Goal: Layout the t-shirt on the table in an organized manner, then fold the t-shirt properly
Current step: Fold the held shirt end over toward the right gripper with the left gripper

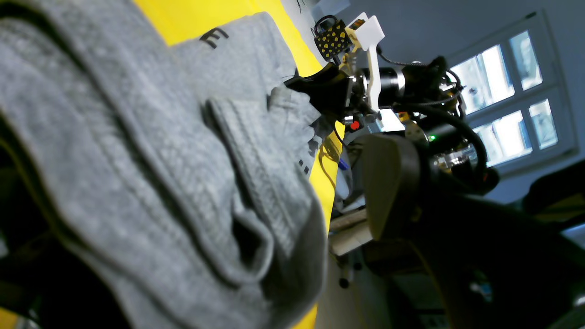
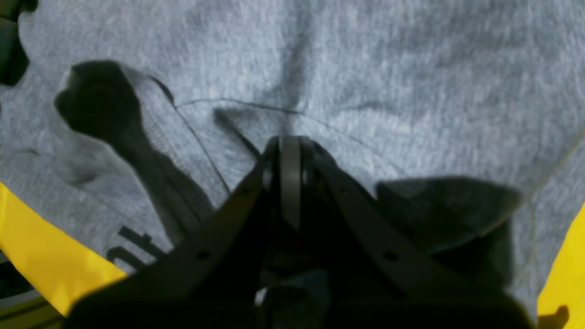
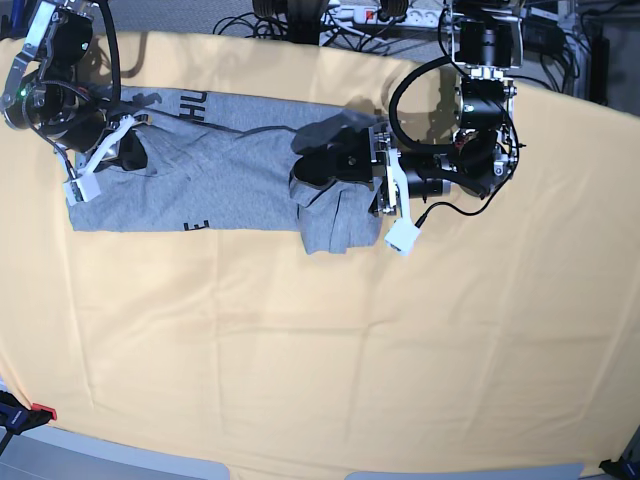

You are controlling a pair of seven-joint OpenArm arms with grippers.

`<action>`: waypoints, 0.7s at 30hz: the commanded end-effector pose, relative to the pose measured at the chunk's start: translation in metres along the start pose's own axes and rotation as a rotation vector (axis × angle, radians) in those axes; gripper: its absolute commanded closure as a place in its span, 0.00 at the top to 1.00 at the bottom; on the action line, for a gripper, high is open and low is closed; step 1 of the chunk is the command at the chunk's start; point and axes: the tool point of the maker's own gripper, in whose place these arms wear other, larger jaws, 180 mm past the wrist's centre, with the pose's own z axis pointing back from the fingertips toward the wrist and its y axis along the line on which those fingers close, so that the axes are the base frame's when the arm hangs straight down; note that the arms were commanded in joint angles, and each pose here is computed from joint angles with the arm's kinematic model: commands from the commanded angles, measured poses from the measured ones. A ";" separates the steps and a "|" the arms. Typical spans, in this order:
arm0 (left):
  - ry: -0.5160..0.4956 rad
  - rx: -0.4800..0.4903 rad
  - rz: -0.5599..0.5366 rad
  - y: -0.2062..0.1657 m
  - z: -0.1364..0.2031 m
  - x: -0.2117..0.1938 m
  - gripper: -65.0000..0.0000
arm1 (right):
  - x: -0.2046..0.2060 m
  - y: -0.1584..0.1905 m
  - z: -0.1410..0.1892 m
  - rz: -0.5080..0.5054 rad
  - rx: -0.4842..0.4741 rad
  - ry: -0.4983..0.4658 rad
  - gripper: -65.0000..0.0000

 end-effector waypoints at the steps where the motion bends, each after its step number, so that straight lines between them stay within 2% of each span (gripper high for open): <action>1: -0.046 -0.038 -0.063 -0.014 -0.002 0.022 0.76 | 0.013 -0.002 0.005 0.023 -0.002 -0.039 0.00; 6: -0.051 -0.056 -0.172 -0.032 -0.004 0.032 0.76 | 0.013 -0.002 0.005 0.023 -0.002 -0.039 0.00; 15: -0.052 -0.062 -0.163 -0.033 -0.006 0.029 0.76 | 0.013 -0.002 0.005 0.023 -0.002 -0.039 0.00; 21: -0.008 -0.099 -0.168 -0.040 -0.018 0.021 0.76 | 0.013 -0.002 0.005 0.023 -0.002 -0.039 0.00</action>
